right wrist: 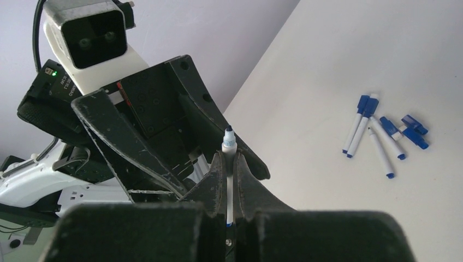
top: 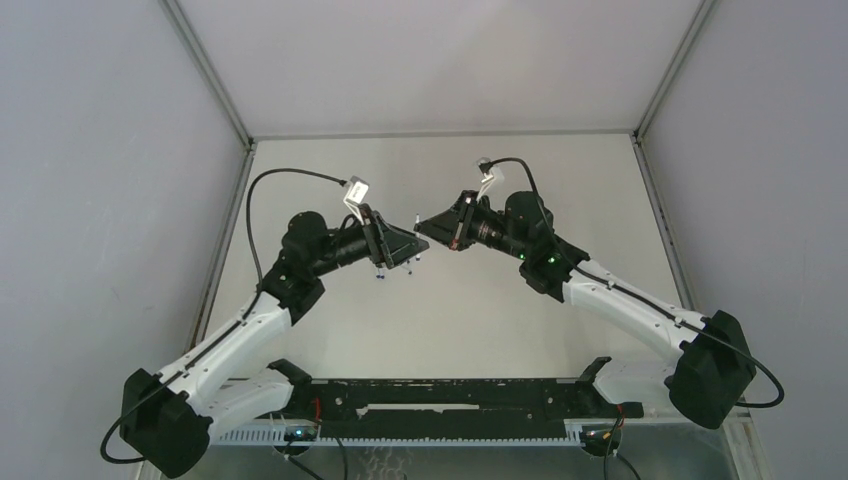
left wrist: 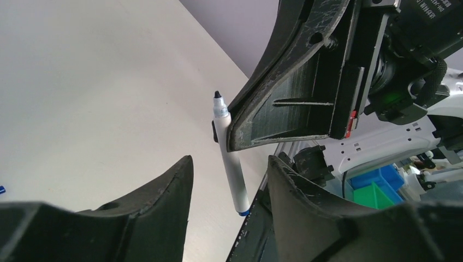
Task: Insert the pens into the pen caps
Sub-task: Pick up the pen from the center of the board.
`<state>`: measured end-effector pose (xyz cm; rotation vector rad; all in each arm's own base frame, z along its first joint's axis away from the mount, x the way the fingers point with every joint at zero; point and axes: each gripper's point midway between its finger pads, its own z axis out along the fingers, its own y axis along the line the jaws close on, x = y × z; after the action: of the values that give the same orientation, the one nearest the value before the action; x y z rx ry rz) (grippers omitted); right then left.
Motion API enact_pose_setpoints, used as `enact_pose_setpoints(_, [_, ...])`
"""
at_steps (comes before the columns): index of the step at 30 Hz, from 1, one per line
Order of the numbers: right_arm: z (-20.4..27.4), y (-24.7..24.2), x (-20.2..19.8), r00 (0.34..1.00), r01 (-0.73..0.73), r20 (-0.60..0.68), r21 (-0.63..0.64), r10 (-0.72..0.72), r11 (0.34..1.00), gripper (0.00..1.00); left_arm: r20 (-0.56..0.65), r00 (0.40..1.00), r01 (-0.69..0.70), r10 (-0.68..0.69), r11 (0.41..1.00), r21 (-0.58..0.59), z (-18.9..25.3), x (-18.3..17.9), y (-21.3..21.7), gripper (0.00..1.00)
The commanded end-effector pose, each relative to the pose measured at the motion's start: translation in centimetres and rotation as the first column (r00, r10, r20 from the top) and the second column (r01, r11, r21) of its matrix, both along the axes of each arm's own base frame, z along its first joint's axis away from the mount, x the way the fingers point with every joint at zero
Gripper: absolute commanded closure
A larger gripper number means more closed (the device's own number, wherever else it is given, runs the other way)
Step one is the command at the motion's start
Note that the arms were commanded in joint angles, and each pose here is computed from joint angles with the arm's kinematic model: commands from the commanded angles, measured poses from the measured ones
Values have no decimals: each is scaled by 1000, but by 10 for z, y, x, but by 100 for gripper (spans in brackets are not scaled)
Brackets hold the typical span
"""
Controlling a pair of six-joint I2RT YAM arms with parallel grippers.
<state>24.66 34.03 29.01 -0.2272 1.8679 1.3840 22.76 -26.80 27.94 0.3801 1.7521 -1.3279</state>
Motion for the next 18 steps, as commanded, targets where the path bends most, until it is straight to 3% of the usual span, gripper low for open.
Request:
enact_pose_setpoints(1, [24,3,-3,997,-20,76,54,16,998,100,65,997,38,-35,998,-53,29,-3,-7,46])
enact_pose_setpoints(12, [17,5,-8,996,-43,85,26,41,999,100,63,997,41,-37,997,-59,32,-1,-11,69])
enact_pose_setpoints(18, [10,5,-7,992,-43,121,-18,45,999,97,54,998,17,-16,999,-31,29,6,-10,97])
